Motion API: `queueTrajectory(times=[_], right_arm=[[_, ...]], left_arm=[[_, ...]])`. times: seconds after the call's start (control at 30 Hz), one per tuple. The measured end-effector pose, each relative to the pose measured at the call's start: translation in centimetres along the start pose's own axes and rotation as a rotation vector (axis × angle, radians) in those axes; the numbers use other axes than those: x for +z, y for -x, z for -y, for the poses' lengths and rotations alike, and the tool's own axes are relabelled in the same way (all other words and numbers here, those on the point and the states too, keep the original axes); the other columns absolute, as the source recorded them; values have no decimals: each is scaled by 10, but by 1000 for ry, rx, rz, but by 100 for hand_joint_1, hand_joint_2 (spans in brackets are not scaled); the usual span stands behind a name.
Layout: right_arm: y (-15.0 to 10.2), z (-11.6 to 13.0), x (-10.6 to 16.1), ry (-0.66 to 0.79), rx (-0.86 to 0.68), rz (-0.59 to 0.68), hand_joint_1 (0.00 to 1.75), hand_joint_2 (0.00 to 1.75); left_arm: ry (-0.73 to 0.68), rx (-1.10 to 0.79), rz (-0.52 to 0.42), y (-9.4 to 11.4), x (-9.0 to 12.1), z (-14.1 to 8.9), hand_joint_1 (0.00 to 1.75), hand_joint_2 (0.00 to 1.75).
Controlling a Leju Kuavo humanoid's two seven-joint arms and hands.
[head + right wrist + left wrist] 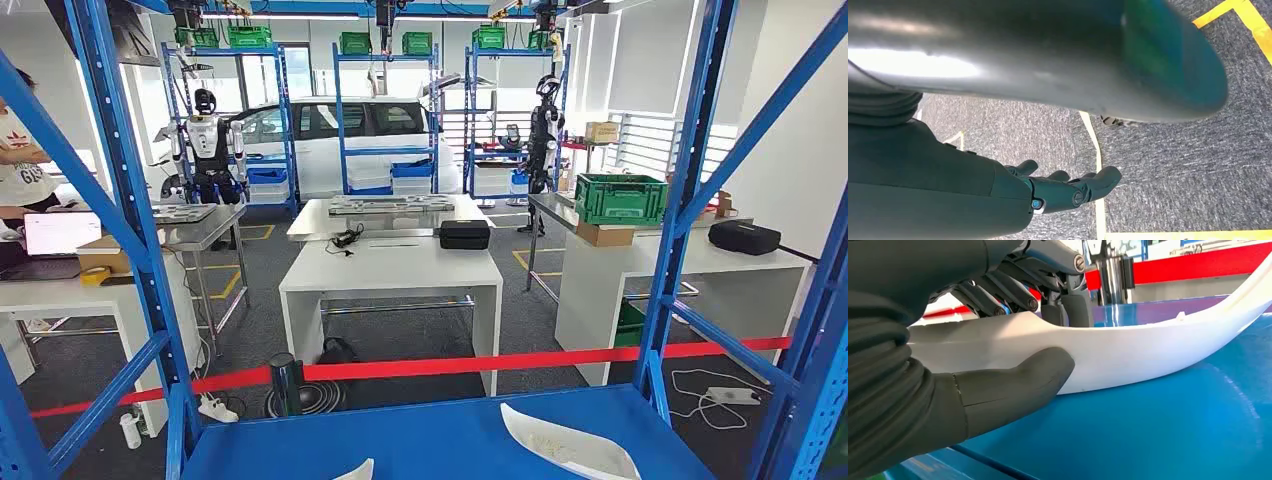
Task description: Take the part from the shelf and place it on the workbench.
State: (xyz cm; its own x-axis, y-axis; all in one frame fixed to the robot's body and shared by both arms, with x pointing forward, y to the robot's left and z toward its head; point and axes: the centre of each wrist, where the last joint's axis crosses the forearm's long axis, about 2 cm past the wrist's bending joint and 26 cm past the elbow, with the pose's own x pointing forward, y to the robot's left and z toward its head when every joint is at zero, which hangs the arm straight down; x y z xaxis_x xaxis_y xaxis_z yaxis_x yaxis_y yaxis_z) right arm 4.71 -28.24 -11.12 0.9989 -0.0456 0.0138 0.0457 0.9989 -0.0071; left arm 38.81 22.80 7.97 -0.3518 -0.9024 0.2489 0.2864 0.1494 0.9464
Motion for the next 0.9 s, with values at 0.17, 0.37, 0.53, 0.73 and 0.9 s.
queueTrajectory(times=[0.17, 0.37, 0.53, 0.73, 0.9], right_arm=[[0, 0, 0, 4, -1, -2, 0, 0], [0, 1, 0, 12, -21, -5, 0, 0], [2, 2, 0, 14, -60, -6, 0, 0], [8, 2, -1, 17, -105, -11, 0, 0], [8, 1, -1, 19, -128, -13, 0, 0]], left_arm=[[27, 317, 39, -4, -7, -10, 175, 175], [182, 1207, 284, -30, -27, -48, 175, 175], [195, 1685, 532, -48, -24, -62, 175, 175], [109, 1939, 757, -74, -2, -79, 175, 175], [124, 1916, 863, -92, 14, -86, 175, 175]])
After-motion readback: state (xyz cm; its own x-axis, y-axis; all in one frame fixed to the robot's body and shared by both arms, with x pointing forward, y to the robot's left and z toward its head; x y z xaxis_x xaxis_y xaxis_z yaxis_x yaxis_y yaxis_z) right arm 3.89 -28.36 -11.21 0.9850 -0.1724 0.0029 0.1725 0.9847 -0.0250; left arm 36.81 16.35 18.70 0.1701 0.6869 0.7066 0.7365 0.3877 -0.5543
